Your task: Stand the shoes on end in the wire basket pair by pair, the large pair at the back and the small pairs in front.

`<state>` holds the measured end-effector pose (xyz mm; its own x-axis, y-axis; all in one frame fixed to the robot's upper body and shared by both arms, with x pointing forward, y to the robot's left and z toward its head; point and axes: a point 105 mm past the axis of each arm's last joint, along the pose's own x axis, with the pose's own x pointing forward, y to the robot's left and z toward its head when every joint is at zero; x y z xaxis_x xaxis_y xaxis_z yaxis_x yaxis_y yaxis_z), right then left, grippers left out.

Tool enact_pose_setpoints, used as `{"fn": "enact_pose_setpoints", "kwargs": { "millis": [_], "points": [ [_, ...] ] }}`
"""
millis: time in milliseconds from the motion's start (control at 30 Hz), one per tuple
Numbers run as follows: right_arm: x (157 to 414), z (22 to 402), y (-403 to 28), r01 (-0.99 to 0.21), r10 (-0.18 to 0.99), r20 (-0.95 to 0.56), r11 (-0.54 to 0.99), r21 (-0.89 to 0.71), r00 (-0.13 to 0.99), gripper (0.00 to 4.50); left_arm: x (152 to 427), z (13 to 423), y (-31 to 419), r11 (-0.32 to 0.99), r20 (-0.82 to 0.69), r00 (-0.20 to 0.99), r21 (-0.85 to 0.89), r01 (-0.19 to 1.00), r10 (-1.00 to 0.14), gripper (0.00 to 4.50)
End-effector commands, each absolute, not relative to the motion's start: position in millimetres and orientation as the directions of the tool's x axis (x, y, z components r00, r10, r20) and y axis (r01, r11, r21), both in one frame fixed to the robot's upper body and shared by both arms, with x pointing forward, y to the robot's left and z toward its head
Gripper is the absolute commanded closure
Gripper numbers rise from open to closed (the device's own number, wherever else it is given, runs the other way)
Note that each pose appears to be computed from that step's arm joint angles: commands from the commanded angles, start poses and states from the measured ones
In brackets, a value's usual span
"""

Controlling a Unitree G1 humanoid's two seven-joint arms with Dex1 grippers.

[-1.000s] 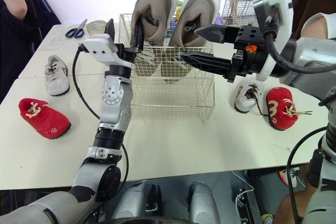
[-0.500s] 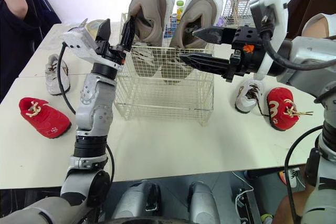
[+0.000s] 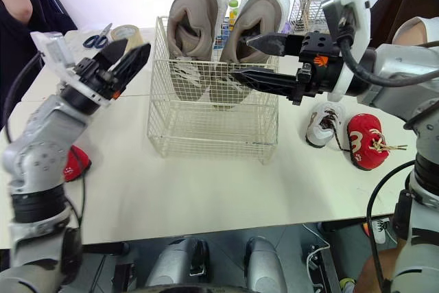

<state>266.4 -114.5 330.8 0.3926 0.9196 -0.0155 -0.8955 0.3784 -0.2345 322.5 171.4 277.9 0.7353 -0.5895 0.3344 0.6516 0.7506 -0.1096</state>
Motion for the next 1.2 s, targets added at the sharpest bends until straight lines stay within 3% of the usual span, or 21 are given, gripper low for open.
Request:
{"fn": "enact_pose_setpoints", "kwargs": {
  "millis": [33,267,433,533,767,833,933,1000,1100,1200],
  "points": [
    [258.9,351.9,-113.4,-0.895,0.938,0.049,0.342,-0.286,0.343,0.94,319.6,294.5,198.0,0.805,0.294,0.782,-0.062,0.59,-0.55,0.12],
    [244.2,355.9,-112.3,-0.934,0.98,-0.005,0.188,-0.304,0.199,0.94,336.2,313.2,259.0,0.918,0.223,0.911,-0.119,0.378,-0.346,0.12],
    [241.0,356.9,-113.3,-0.942,0.99,-0.041,0.116,-0.315,0.136,0.94,358.5,301.6,330.4,0.997,0.026,1.0,-0.079,-0.013,0.015,0.12],
    [239.9,356.8,-113.0,-0.94,0.993,-0.059,0.081,-0.331,0.107,0.94,365.2,293.2,353.4,0.99,-0.033,0.991,-0.048,-0.135,0.133,0.12],
    [247.0,334.1,-108.6,-0.932,0.98,-0.169,0.04,-0.361,0.108,0.94,373.2,280.2,378.0,0.957,-0.089,0.956,-0.047,-0.285,0.28,0.12],
    [258.8,321.9,-116.1,-0.929,0.96,-0.215,0.094,-0.357,0.18,0.94,379.2,281.8,357.0,0.982,-0.083,0.98,-0.053,-0.183,0.178,0.12],
    [277.0,309.0,-136.1,-0.9,0.91,-0.255,0.216,-0.378,0.326,0.94,379.4,296.3,303.0,0.991,-0.016,0.994,-0.081,0.106,-0.107,0.12],
    [280.6,308.8,-144.4,-0.886,0.893,-0.24,0.277,-0.373,0.38,0.94,372.0,300.4,280.7,0.971,-0.001,0.973,-0.064,0.23,-0.23,0.12],
    [283.4,314.0,-161.3,-0.838,0.845,-0.197,0.407,-0.363,0.496,0.94,349.7,317.2,245.2,0.885,0.109,0.881,-0.009,0.465,-0.461,0.12],
    [275.4,309.8,-180.3,-0.79,0.778,-0.191,0.534,-0.3,0.598,0.94,313.4,320.9,214.2,0.708,0.115,0.702,0.029,0.705,-0.703,0.12]
  ]
}}
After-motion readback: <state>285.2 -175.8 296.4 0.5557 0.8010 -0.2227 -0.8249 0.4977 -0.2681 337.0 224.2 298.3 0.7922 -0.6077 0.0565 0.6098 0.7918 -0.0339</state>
